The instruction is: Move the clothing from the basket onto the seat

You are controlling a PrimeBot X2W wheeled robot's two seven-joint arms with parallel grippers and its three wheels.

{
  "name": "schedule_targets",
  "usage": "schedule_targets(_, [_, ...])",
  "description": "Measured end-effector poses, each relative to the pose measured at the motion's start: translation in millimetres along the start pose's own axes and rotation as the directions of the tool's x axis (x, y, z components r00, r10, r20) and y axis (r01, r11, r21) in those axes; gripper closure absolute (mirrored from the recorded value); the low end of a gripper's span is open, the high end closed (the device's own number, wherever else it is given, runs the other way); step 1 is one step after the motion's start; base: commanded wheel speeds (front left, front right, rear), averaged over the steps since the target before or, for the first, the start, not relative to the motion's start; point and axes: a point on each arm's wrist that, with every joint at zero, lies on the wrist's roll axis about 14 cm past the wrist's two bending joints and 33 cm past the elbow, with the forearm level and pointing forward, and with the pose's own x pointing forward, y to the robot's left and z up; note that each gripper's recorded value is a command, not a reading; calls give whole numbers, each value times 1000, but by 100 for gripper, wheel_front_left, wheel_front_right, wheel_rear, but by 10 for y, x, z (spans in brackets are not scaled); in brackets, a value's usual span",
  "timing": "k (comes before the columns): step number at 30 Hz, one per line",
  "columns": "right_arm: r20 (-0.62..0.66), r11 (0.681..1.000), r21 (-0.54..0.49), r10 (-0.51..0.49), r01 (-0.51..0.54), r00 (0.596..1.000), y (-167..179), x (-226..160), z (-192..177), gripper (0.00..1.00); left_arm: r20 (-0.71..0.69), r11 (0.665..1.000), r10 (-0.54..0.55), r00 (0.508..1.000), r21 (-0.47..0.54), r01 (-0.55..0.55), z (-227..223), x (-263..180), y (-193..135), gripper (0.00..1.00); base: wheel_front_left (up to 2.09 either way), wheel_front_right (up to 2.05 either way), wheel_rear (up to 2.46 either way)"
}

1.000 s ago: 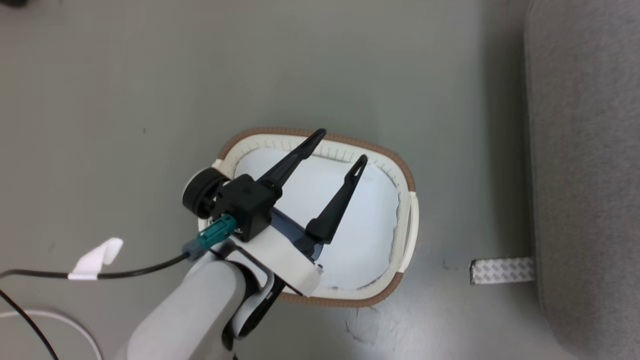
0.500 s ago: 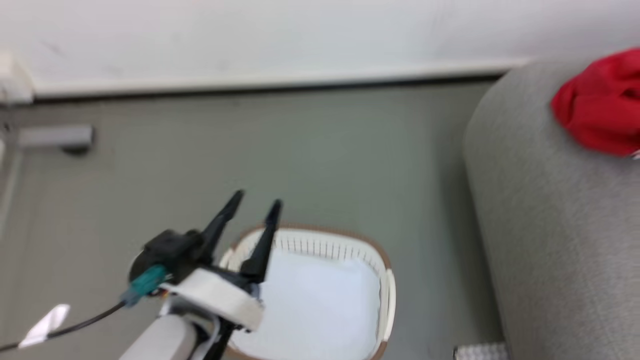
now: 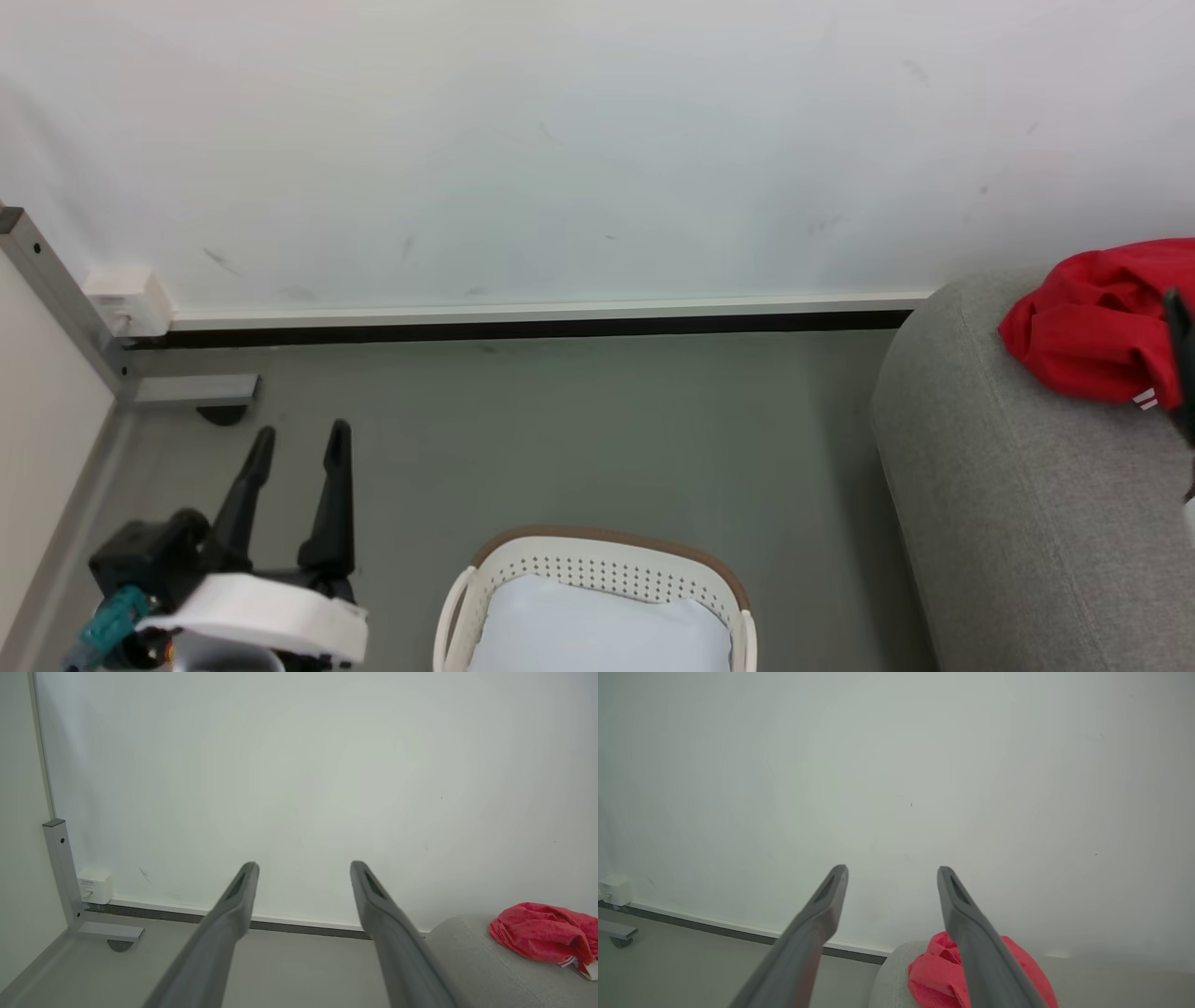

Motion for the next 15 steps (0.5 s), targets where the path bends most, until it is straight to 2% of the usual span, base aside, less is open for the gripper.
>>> schedule_targets(10, [43,982,191,-8,-1,999,727,-529,-559,0,-26,996,79,997,46,-78,-181,-286,112,0,0,0,0])
schedule_targets(15, [45,975,219,21,-30,999,1005,-669,-715,0,-48,993,108,993,56,-106,-294,-456,180,0,0,0,0])
